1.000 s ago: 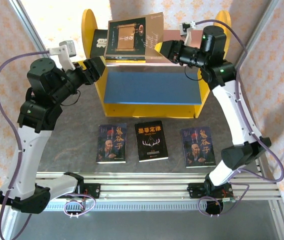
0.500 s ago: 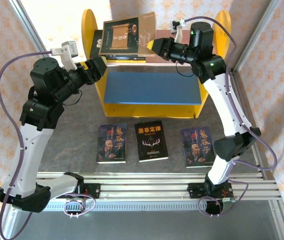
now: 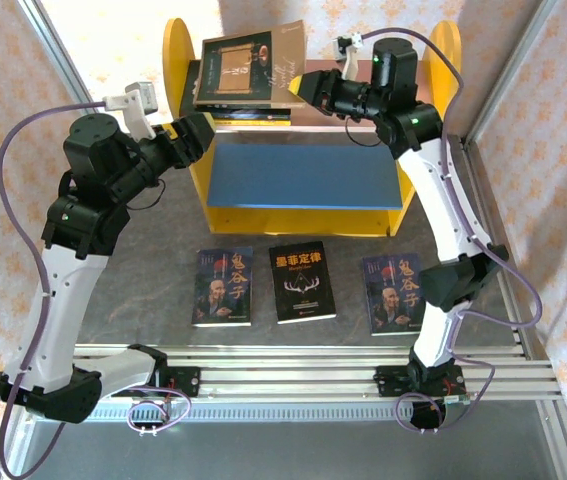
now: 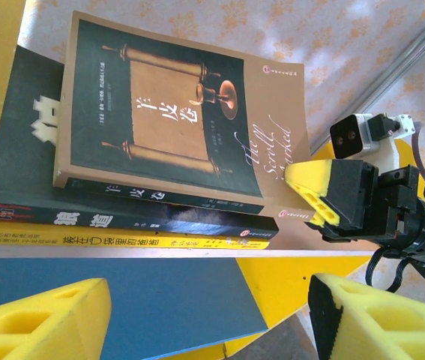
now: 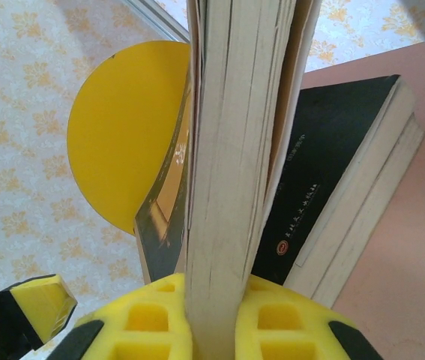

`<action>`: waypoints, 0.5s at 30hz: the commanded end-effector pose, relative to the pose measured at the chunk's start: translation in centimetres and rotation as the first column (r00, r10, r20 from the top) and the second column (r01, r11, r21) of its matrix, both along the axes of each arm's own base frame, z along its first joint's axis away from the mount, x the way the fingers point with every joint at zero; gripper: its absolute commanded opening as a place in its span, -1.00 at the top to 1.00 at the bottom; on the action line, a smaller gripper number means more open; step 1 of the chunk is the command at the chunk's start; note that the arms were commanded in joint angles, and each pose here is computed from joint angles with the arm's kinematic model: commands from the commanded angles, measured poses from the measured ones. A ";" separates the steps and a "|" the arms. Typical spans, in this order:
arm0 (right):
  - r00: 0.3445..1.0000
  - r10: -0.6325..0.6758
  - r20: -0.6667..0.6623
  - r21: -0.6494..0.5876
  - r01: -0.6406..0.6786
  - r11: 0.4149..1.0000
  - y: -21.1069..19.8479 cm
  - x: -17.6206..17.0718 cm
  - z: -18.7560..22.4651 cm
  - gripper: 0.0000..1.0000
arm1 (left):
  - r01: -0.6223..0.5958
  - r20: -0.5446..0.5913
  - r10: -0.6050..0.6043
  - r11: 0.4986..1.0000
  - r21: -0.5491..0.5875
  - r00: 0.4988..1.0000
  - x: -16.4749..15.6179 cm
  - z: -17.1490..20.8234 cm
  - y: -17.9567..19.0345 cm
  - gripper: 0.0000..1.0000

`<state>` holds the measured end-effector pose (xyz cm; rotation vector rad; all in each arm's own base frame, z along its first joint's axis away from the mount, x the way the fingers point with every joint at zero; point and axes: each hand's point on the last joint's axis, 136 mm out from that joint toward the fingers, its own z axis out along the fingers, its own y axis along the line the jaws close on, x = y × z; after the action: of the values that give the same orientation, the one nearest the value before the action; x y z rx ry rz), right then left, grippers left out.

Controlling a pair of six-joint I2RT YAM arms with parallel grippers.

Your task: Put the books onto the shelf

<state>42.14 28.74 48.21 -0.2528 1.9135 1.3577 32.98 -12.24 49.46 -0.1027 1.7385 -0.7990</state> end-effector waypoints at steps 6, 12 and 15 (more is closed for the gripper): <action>0.993 0.064 0.100 0.035 -0.068 0.997 1.1 -1.5 3.0 0.88 | 0.007 0.030 -0.006 1.000 -0.006 1.000 -0.3 1.1 -0.2 -0.38; 0.992 0.081 0.100 0.039 -0.086 0.996 1.6 -1.6 3.0 0.88 | 0.003 0.034 -0.002 1.000 -0.003 0.999 -0.4 1.3 -0.1 -0.38; 0.991 0.088 0.098 0.044 -0.093 0.995 1.9 -1.5 3.0 0.87 | 0.001 0.035 -0.001 1.000 -0.002 0.999 -0.4 1.3 0.0 -0.38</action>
<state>42.07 30.20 47.96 -0.2937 1.9183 1.3934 33.00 -12.24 49.45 -0.1027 1.7388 -0.7984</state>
